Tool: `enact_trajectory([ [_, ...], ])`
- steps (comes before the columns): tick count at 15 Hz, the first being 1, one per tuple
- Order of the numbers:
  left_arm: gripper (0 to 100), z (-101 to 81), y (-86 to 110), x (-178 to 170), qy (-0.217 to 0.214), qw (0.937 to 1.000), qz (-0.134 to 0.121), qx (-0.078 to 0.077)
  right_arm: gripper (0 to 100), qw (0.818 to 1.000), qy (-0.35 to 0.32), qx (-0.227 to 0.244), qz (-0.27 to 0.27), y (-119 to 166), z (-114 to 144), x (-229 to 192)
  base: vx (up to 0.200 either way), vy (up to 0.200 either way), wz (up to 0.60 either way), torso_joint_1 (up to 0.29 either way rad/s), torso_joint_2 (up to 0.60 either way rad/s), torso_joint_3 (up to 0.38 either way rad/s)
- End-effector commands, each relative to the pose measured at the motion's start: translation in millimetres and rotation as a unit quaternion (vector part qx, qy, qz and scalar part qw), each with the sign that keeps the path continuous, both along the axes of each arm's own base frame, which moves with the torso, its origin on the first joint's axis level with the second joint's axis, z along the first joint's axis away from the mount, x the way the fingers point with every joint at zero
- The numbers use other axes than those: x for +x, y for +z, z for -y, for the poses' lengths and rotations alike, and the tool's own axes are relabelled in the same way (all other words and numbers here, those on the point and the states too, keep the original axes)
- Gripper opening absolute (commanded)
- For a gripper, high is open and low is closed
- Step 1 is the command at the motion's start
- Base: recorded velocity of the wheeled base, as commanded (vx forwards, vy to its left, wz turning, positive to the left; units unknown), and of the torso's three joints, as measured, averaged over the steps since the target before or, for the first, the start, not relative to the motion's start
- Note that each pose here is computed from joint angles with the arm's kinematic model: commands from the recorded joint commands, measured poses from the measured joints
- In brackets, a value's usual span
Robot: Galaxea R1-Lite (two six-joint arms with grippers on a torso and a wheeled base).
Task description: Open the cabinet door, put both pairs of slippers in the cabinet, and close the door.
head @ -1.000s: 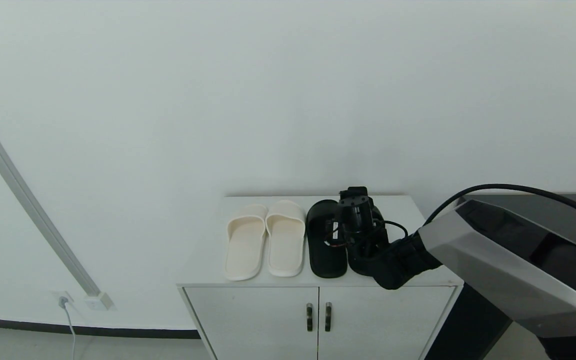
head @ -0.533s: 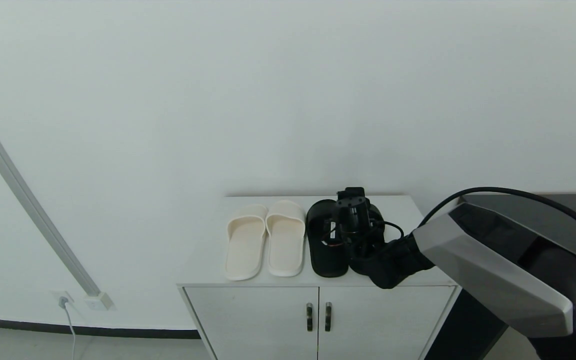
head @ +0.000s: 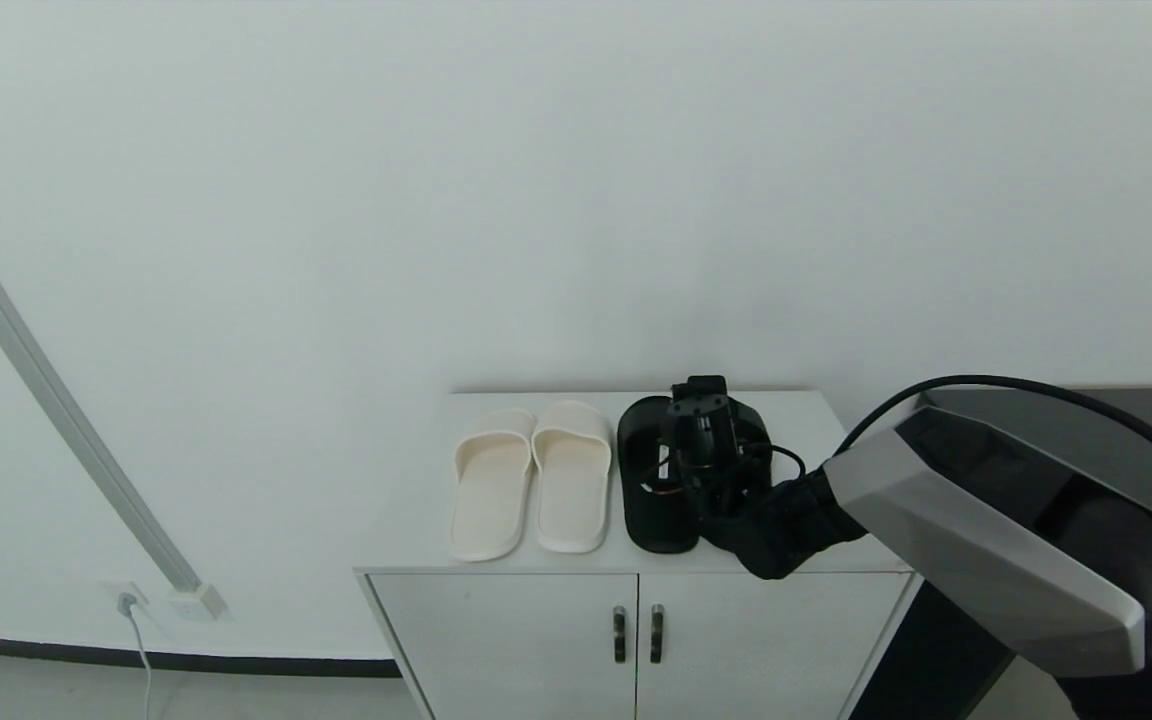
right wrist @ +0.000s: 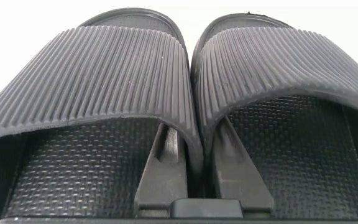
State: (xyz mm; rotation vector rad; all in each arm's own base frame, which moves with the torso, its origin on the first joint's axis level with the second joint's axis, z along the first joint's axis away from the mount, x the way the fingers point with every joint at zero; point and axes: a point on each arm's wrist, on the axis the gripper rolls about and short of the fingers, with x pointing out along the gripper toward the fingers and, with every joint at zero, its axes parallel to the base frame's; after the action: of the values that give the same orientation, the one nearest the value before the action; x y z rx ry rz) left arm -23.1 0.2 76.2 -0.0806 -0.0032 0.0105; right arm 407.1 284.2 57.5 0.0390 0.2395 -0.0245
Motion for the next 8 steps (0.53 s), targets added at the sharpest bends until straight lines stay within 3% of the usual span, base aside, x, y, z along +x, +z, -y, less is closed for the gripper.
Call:
enact_trajectory([
  [1, 0, 0.0, 0.1, 0, 0.001, 1.0, 0.0, 0.0, 0, 1.0, 0.0, 0.006, 0.011, 18, 4, -5, 0.0, 0.0, 0.0, 0.0, 0.0, 0.0],
  [5, 0, 0.0, 0.1, 0, 0.001, 1.0, 0.0, 0.0, 0, 0.999, 0.028, -0.003, 0.015, 66, 23, -50, 0.0, 0.0, 0.0, 0.0, 0.0, 0.0],
  [8, 0, 0.0, 0.1, 0, 0.0, 1.0, 0.0, 0.0, 0, 0.989, 0.148, -0.007, 0.024, 103, 54, -116, 0.0, 0.0, 0.0, 0.0, 0.0, 0.0],
])
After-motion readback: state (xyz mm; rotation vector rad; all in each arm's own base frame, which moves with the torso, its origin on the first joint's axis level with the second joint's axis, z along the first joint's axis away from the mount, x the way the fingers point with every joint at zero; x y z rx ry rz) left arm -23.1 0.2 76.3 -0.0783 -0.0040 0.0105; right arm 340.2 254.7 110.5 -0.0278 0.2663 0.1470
